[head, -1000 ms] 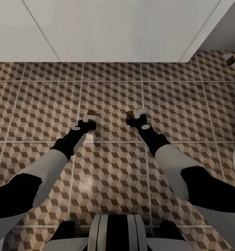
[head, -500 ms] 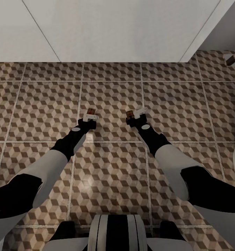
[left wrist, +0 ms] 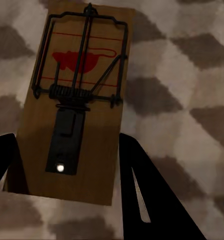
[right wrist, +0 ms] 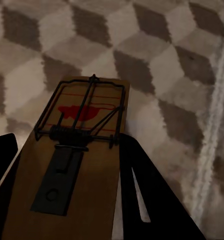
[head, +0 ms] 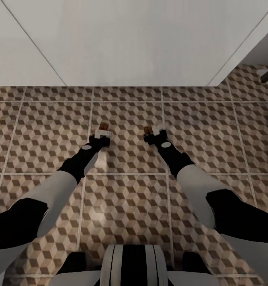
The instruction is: Take the four mousetraps from the cabinet in the bathroom and place them on the bathroom floor. Make sure all four end up on the same floor surface, and ensure that at least two of them are either under or directly next to the same bathroom sink.
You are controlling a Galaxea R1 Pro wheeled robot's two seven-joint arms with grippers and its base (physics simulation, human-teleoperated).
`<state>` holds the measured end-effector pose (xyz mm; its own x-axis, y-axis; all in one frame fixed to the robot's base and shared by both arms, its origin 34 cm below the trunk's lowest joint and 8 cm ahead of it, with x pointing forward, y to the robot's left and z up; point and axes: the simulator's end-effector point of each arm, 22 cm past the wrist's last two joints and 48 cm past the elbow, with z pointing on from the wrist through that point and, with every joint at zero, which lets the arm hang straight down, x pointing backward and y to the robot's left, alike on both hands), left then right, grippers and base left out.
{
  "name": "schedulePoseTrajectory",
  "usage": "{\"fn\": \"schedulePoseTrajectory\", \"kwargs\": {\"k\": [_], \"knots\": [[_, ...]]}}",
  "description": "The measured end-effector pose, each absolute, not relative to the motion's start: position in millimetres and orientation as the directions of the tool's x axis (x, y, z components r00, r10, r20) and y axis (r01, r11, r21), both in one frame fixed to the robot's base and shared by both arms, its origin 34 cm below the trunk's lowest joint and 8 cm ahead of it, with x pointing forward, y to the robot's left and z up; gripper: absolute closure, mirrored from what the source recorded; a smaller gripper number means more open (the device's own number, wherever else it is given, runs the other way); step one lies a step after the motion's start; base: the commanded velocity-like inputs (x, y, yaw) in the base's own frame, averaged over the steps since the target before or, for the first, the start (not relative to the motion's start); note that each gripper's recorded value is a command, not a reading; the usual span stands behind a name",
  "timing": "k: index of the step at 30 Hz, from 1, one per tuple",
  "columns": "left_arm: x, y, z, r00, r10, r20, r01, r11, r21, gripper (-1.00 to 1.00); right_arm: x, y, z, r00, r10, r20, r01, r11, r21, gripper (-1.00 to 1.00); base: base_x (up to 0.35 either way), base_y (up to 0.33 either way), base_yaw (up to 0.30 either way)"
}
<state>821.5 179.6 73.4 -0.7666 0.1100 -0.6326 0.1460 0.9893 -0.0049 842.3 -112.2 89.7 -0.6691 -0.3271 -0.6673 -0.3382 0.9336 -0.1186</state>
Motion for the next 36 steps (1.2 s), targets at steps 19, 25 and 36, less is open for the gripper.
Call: {"fn": "schedulePoseTrajectory", "kwargs": {"k": [19,25,36], "knots": [[821.7,179.8,73.7,-0.765,0.110,-0.634,0.146,0.989,-0.005,1.00,837.3,-112.6,85.2,-0.677,-0.331,-0.657,-0.342,0.932,-0.117,1.00,0.293,0.017,0.000],[821.8,180.3,73.5,-0.765,0.111,-0.635,0.146,0.989,-0.004,1.00,837.1,-112.6,84.7,-0.677,-0.332,-0.657,-0.343,0.932,-0.117,1.00,0.100,0.070,0.000],[822.1,180.3,73.7,-0.764,0.111,-0.635,0.146,0.989,-0.004,1.00,834.9,-112.8,82.7,-0.681,-0.333,-0.652,-0.344,0.932,-0.116,1.00,0.007,0.005,0.000]]}}
